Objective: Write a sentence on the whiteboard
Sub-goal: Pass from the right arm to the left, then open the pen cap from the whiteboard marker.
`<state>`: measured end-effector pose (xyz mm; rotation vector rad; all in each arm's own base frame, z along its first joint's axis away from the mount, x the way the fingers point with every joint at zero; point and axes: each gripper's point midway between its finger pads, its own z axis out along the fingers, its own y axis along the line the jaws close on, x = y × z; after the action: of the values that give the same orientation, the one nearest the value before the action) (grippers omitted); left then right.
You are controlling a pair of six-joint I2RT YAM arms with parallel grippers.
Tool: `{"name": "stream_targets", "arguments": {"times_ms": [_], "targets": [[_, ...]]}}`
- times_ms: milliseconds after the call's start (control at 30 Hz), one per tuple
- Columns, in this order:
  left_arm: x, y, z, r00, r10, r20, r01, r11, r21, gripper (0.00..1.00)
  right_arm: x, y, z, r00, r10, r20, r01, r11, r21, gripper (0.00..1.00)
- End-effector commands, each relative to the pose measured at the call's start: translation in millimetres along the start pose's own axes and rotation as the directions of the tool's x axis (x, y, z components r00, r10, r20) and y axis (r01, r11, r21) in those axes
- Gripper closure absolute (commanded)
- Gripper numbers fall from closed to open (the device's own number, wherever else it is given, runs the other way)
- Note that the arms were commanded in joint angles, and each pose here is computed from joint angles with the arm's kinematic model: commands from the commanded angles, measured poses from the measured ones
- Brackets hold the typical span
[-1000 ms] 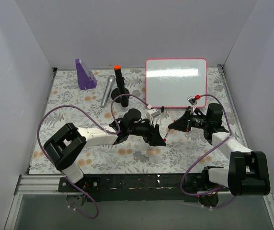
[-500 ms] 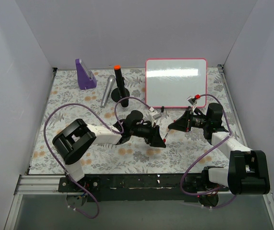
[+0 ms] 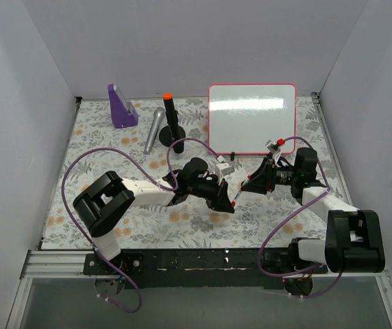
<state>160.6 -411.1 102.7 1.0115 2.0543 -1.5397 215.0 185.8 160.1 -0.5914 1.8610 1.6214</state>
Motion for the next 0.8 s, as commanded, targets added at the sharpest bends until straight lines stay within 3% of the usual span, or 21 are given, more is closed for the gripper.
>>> {"name": "stream_targets", "arguments": {"times_ms": [0,67,167,400,633,767], "targets": [[-4.1,-2.1,-22.0,0.988,0.143,-0.057,-0.147,0.986,-0.082,1.0,4.1,23.7,-4.7,0.976,-0.214,-0.043,0.202,0.96,-0.196,0.38],[-4.8,-8.7,-28.7,0.982,0.177,-0.072,-0.182,0.98,-0.074,1.0,4.3,25.8,-4.0,0.949,-0.314,-0.029,0.302,0.932,-0.202,0.3],[2.6,-14.6,-36.2,0.971,0.206,-0.12,-0.214,0.976,-0.052,1.0,7.3,28.7,-2.0,0.913,-0.407,-0.027,0.394,0.895,-0.209,0.27],[4.3,-29.4,-34.8,0.958,0.254,-0.135,-0.257,0.966,-0.005,1.0,22.7,27.9,9.0,0.904,-0.421,-0.077,0.391,0.885,-0.253,0.27],[-3.9,-24.3,-22.1,0.956,0.26,-0.137,-0.264,0.964,-0.015,1.0,42.8,37.2,22.4,0.907,-0.401,-0.13,0.342,0.879,-0.333,0.31],[-5.5,-23.2,-20.9,0.955,0.265,-0.13,-0.27,0.963,-0.022,1.0,45.0,38.1,25.1,0.912,-0.385,-0.142,0.319,0.883,-0.344,0.42]]}}
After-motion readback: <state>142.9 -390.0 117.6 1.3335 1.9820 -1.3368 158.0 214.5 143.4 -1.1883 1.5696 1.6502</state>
